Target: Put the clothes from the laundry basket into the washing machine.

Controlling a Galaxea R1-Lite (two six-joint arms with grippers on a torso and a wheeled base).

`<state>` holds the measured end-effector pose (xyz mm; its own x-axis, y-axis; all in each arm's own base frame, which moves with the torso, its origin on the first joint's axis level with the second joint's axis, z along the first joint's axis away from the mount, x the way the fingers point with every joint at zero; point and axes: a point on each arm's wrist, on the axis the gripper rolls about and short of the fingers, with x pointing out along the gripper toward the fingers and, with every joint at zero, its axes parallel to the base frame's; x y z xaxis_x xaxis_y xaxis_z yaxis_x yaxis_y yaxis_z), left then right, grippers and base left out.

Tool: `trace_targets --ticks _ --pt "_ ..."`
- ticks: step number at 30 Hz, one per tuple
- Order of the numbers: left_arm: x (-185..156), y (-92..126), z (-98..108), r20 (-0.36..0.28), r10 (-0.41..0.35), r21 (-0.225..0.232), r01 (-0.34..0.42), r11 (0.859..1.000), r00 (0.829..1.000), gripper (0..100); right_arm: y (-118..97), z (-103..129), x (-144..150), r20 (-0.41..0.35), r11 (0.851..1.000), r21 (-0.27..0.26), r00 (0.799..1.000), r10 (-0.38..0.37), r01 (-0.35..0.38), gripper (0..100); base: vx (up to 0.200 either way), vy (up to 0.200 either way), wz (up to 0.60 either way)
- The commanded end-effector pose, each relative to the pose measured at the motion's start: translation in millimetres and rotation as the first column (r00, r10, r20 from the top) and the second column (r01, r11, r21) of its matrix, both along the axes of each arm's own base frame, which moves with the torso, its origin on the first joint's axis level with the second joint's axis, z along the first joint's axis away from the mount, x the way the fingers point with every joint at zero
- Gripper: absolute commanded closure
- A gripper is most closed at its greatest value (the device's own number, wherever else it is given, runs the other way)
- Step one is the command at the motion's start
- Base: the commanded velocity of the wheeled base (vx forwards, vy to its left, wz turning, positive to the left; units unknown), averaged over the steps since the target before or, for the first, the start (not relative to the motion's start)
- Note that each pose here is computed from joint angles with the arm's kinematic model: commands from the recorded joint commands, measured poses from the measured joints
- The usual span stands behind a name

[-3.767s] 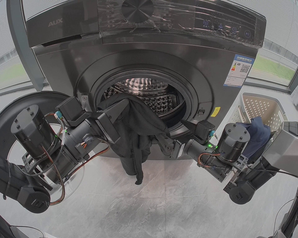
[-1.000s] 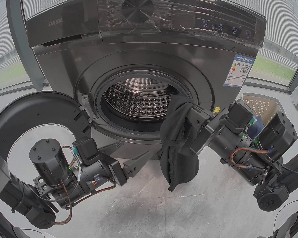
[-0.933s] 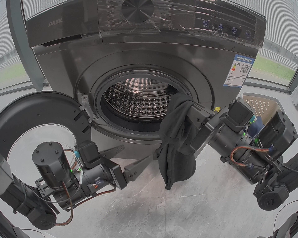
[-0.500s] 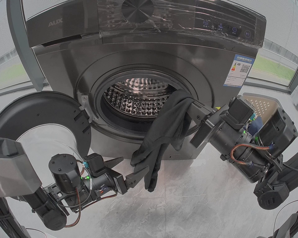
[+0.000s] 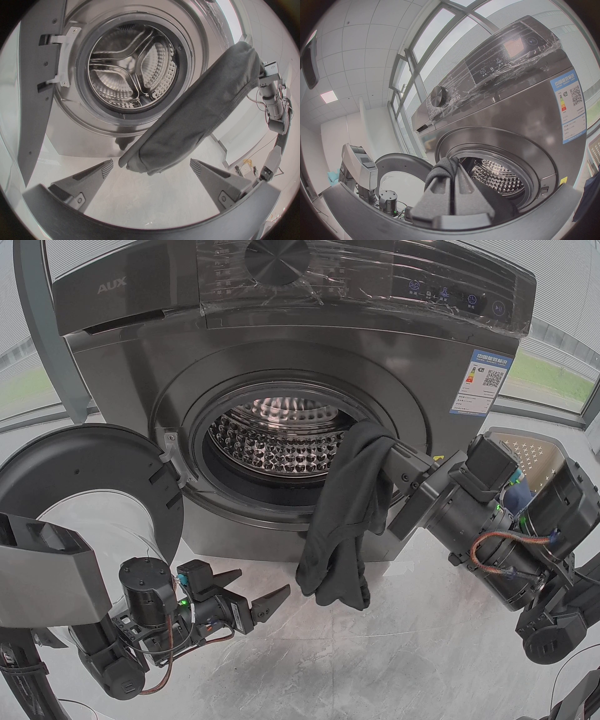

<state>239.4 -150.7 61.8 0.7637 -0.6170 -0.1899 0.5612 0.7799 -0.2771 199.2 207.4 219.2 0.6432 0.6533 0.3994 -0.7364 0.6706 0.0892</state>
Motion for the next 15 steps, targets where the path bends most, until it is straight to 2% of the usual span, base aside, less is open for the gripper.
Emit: trace_targets --ticks 1,6,15 --pt "-1 -5 -7 -0.019 -0.018 0.014 0.018 1.0 1.0 0 0 0 0 0.001 1.0 0.001 1.0 0.002 -0.002 100 0.0 0.0 0.0" --pt "4 -9 -16 -0.013 -0.031 0.055 0.031 0.998 0.999 0 0 0 0 0.001 1.0 0.001 1.0 0.0 0.0 100 0.0 0.0 0.0" --pt "25 -24 -29 0.007 -0.033 0.054 0.033 0.998 0.999 0 -2 1 -2 0.001 1.0 0.004 1.0 0.0 0.0 100 0.0 0.0 0.0"
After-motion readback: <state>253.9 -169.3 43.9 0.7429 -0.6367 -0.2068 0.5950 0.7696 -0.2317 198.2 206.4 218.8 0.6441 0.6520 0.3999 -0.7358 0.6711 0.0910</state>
